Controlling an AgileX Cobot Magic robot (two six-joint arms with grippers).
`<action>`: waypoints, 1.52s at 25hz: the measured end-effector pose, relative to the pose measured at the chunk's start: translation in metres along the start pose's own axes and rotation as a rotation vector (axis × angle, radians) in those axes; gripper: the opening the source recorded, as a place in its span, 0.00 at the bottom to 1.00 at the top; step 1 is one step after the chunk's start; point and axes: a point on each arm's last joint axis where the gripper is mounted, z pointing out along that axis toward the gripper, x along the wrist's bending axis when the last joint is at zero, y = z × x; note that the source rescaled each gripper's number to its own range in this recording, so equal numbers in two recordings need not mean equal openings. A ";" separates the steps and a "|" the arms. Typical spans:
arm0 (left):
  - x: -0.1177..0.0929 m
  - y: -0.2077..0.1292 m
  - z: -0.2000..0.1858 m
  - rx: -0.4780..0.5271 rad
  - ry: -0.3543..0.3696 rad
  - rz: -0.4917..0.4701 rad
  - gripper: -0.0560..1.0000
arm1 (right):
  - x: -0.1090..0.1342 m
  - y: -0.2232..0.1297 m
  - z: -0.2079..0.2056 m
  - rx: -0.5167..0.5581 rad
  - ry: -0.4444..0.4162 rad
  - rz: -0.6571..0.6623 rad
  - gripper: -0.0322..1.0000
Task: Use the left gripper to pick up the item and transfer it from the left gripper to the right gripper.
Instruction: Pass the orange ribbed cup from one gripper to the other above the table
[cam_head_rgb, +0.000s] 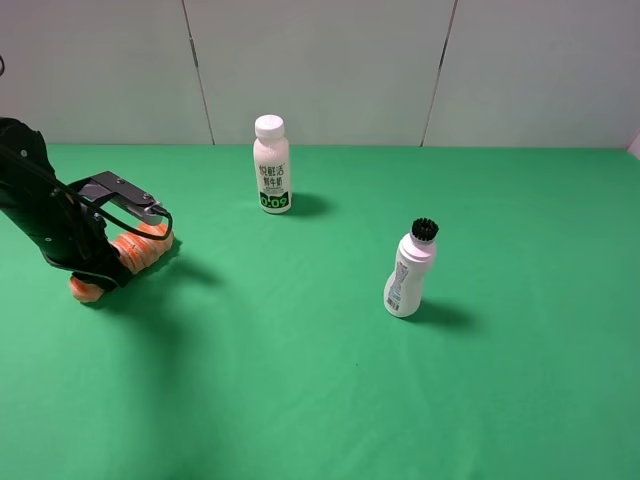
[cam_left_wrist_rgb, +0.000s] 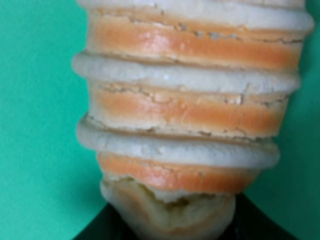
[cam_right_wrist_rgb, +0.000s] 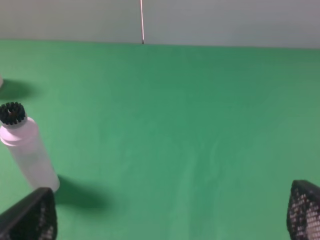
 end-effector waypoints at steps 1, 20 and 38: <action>0.000 0.000 0.000 0.000 0.000 0.000 0.15 | 0.000 0.000 0.000 0.000 0.000 0.000 1.00; -0.001 -0.011 -0.117 -0.239 0.123 -0.008 0.11 | 0.000 0.000 0.000 0.000 0.000 0.000 1.00; -0.065 -0.011 -0.168 -0.297 0.082 0.258 0.08 | 0.002 0.001 0.000 -0.009 0.024 0.022 1.00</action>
